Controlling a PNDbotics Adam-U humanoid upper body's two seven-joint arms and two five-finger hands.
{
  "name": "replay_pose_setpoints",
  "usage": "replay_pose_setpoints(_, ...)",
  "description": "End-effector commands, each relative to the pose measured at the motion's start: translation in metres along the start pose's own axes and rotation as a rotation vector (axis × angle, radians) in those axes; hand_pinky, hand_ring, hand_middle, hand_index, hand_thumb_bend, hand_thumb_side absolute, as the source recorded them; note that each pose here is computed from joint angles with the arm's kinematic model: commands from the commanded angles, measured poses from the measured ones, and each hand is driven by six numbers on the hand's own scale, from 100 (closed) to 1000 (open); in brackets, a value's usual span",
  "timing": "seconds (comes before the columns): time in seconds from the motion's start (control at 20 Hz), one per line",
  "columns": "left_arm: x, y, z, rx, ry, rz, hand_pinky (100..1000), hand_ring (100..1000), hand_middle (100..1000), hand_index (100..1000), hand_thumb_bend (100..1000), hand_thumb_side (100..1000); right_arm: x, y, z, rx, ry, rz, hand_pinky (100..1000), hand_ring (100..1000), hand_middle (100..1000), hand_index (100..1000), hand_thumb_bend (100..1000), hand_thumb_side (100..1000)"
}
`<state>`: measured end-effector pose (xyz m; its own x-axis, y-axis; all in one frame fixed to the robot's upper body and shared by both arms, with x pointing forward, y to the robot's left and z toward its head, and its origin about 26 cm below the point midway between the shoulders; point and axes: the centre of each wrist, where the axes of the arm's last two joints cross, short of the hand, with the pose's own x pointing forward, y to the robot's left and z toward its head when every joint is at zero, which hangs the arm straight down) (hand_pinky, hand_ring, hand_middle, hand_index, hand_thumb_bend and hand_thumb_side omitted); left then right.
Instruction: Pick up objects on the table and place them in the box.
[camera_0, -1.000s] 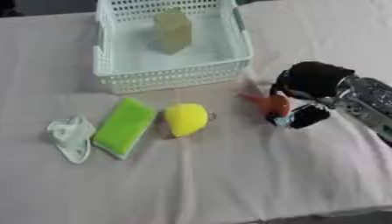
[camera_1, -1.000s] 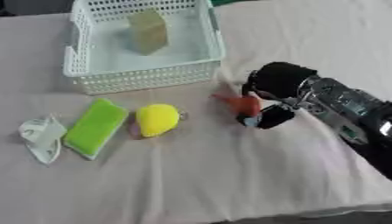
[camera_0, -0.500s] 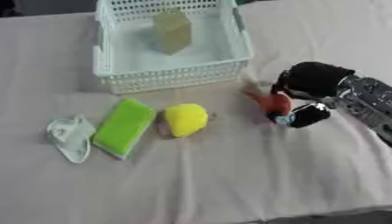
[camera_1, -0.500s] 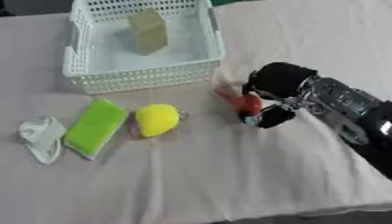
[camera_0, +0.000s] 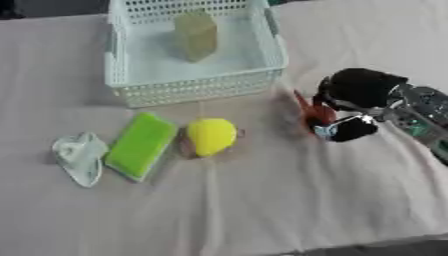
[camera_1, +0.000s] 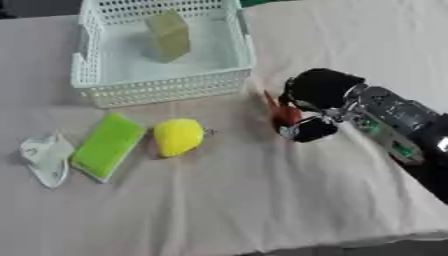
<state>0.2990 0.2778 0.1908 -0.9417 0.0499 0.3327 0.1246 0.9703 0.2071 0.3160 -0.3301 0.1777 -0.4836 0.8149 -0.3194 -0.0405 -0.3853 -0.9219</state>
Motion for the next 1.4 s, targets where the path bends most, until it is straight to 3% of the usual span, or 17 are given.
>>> replay_pose_setpoints(0.05, 0.004, 0.001, -0.007, -0.01, -0.022, -0.008, 1000, 982, 891, 862, 129, 1000, -0.009, -0.02, 0.007, -0.036, 0.017, 0.041, 704, 531, 336, 584, 143, 733)
replay_pose_setpoints(0.85, 0.004, 0.002, -0.006, -0.016, -0.011, -0.007, 1000, 982, 889, 860, 129, 1000, -0.008, -0.057, 0.023, -0.113, 0.007, 0.079, 708, 532, 329, 579, 118, 765)
replay_pose_setpoints(1.4, 0.004, 0.003, -0.007, -0.024, -0.005, -0.009, 1000, 982, 888, 859, 130, 1000, -0.007, -0.097, 0.041, -0.198, 0.009, 0.096, 707, 531, 321, 573, 105, 791)
